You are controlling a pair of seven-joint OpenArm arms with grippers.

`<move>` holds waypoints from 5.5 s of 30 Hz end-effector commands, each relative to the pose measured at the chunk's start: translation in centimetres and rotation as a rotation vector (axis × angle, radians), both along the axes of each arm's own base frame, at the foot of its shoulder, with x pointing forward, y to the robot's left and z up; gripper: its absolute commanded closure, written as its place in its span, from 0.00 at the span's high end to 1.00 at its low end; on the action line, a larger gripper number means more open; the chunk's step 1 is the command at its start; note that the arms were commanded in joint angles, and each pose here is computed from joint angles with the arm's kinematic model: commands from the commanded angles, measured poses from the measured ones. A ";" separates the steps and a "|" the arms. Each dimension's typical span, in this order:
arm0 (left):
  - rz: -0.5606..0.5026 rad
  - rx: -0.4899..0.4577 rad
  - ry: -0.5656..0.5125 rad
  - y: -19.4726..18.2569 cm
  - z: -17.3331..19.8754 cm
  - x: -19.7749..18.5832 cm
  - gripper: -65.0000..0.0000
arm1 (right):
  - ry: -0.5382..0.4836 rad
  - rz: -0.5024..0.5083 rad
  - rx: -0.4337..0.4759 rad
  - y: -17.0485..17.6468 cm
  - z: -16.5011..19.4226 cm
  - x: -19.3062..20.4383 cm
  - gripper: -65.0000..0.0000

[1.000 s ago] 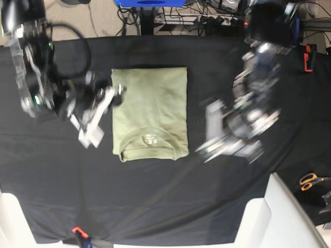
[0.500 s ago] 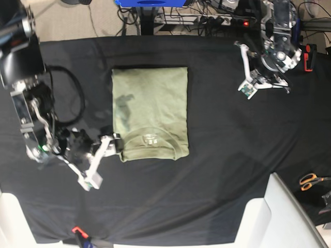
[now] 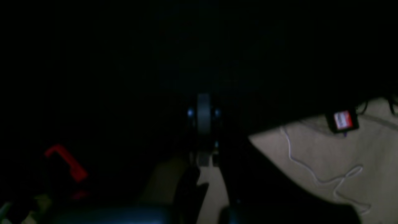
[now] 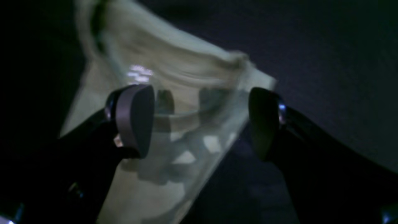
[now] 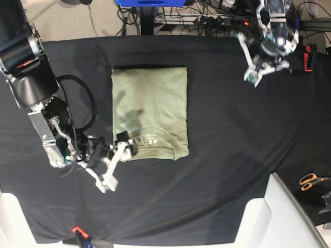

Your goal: Fold the T-shirt properly

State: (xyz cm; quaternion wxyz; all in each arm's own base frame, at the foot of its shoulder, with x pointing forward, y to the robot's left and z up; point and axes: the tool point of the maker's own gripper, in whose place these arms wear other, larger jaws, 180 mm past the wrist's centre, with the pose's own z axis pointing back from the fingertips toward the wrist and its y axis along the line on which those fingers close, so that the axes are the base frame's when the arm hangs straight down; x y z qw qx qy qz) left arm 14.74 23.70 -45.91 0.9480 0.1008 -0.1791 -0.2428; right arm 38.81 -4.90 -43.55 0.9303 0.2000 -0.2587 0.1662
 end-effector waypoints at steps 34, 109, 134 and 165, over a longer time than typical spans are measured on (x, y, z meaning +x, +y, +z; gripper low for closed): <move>-0.014 0.005 -0.027 0.0 0.7 0.4 0.00 | -0.007 -0.124 0.007 -1.9 -0.1 4.1 0.00; -0.234 -0.459 -0.081 -17.8 -2.3 5.5 0.00 | 0.241 -0.364 0.094 -3.0 -4.8 -17.3 0.00; -0.162 -0.315 -0.130 -8.6 4.2 -6.3 0.00 | 0.264 -0.381 -0.006 -8.5 2.0 -29.8 0.00; -0.043 -0.348 0.450 -7.6 -19.1 -21.8 0.00 | 0.430 -0.148 -0.593 -18.3 -21.3 -46.9 0.01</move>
